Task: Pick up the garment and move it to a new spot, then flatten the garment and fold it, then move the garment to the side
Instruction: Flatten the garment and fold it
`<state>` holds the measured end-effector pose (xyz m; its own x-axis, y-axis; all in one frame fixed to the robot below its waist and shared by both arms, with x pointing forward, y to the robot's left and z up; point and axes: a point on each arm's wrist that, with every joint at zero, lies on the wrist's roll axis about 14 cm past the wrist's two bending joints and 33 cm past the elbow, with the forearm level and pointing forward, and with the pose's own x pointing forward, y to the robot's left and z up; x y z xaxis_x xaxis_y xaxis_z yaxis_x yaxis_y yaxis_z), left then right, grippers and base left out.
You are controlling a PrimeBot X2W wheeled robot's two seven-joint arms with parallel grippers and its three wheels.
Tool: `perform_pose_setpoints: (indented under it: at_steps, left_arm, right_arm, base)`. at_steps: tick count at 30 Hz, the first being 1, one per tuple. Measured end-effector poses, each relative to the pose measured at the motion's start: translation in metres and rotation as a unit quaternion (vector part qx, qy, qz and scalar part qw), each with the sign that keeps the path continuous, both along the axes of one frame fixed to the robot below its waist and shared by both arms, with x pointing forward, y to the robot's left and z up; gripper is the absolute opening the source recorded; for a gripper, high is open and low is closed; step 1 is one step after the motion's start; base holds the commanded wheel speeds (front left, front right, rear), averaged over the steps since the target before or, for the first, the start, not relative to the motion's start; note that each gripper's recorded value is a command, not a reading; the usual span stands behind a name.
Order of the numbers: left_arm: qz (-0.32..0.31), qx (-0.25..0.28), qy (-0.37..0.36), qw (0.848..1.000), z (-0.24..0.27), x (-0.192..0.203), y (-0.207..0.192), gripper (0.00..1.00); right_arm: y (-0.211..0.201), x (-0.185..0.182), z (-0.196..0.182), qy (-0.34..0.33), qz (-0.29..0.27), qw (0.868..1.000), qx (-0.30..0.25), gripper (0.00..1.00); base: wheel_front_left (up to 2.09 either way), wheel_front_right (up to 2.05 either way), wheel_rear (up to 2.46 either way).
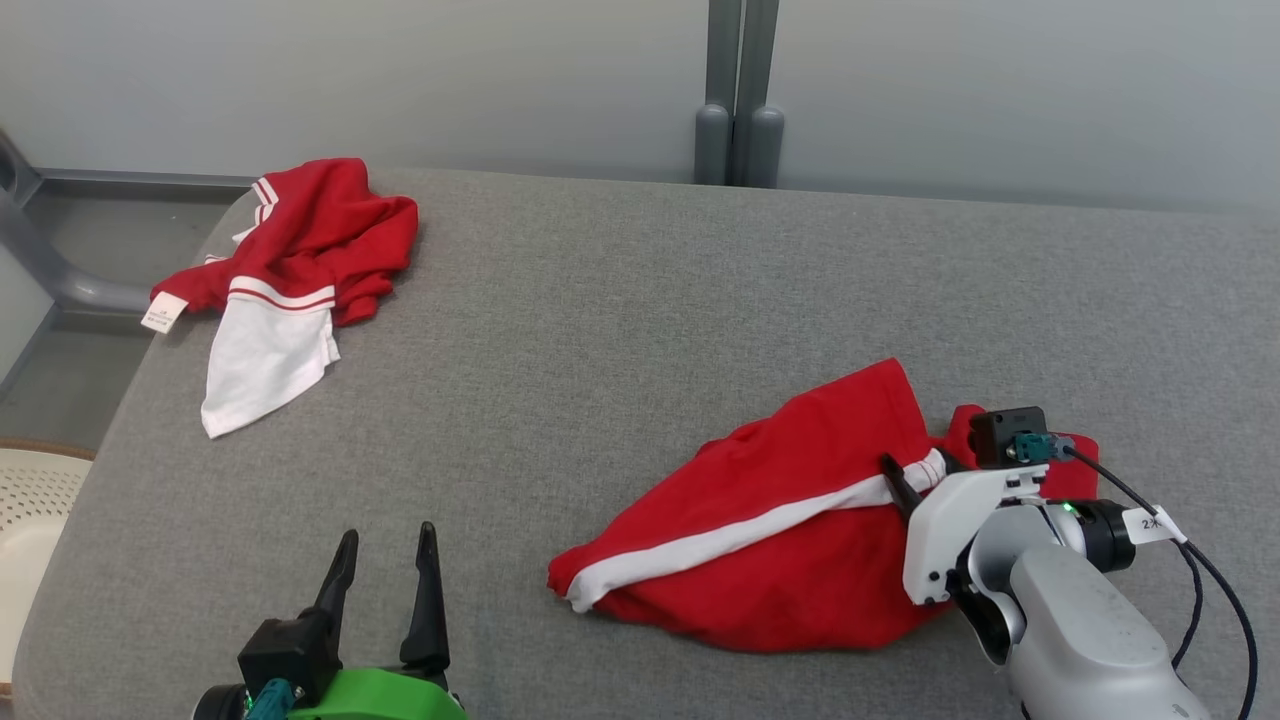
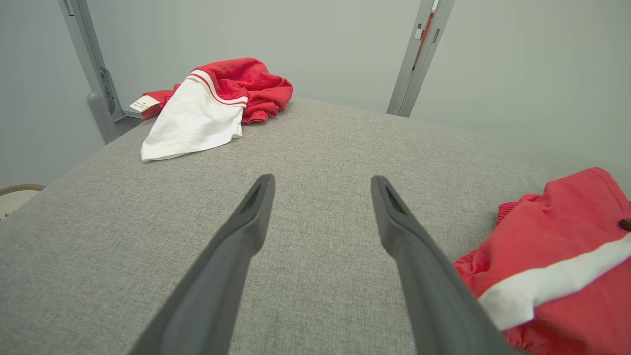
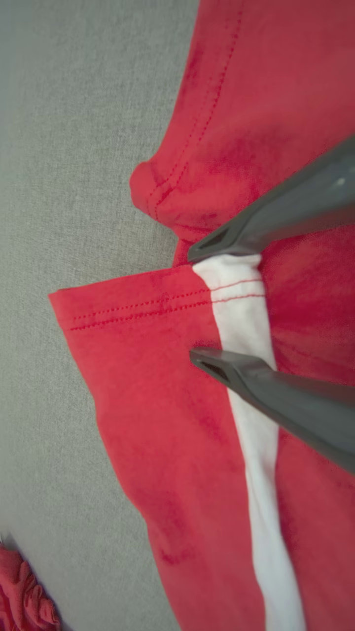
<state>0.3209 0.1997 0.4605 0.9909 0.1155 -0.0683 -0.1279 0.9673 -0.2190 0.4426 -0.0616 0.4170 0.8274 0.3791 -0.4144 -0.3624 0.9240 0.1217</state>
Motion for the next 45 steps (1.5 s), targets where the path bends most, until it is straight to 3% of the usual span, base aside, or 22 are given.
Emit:
perform_pose_setpoints:
  at_steps: [1,2,3,13,21,30,39,41,43,44,45]
  left_arm:
    - [0.0,0.0,0.0,1.0,0.0,0.0,0.0,1.0]
    - [0.0,0.0,0.0,1.0,0.0,0.0,0.0,1.0]
    - [-0.001,0.0,-0.001,1.0,0.0,0.001,-0.001,1.0]
    - [-0.019,0.0,-0.011,1.0,0.006,0.011,-0.011,1.0]
    - [-0.05,-0.001,-0.02,0.999,0.011,0.02,-0.03,1.0]
    - [-0.082,-0.004,-0.017,0.996,0.009,0.029,-0.049,1.0]
    - [-0.098,-0.006,-0.016,0.995,0.008,0.033,-0.059,1.0]
    - [-0.102,-0.006,-0.017,0.995,0.009,0.033,-0.061,1.0]
    - [-0.105,-0.006,-0.018,0.994,0.01,0.033,-0.062,1.0]
    - [-0.106,-0.006,-0.019,0.994,0.01,0.033,-0.063,1.0]
    - [-0.108,-0.006,-0.019,0.994,0.01,0.033,-0.064,1.0]
  right_arm:
    - [0.001,0.0,0.0,0.001,0.002,1.0,0.0,0.26]
    - [0.002,0.001,0.001,0.001,0.003,1.0,0.002,0.01]
    - [0.004,0.002,0.003,-0.003,0.004,1.0,0.005,0.0]
    - [-0.005,0.022,0.058,-0.096,-0.019,0.993,0.06,0.0]
    - [-0.072,0.033,0.085,-0.14,-0.097,0.984,0.051,0.0]
    - [-0.128,0.013,0.054,-0.107,-0.171,0.979,0.034,0.0]
    - [-0.134,-0.014,0.021,-0.076,-0.195,0.977,0.034,0.0]
    - [-0.134,-0.02,0.016,-0.073,-0.197,0.977,0.035,0.16]
    - [-0.133,-0.026,0.009,-0.066,-0.199,0.977,0.036,0.17]
    - [-0.132,-0.028,0.007,-0.064,-0.2,0.977,0.035,0.23]
    - [-0.132,-0.03,0.005,-0.062,-0.2,0.977,0.035,0.36]
  base:
    - [0.0,0.0,0.0]
    - [0.0,0.0,0.0]
    - [0.0,0.0,0.0]
    - [0.0,0.0,0.0]
    - [0.0,0.0,0.0]
    - [0.0,0.0,0.0]
    - [0.0,0.0,0.0]
    - [0.0,0.0,0.0]
    - [0.0,0.0,0.0]
    - [0.0,0.0,0.0]
    - [0.0,0.0,0.0]
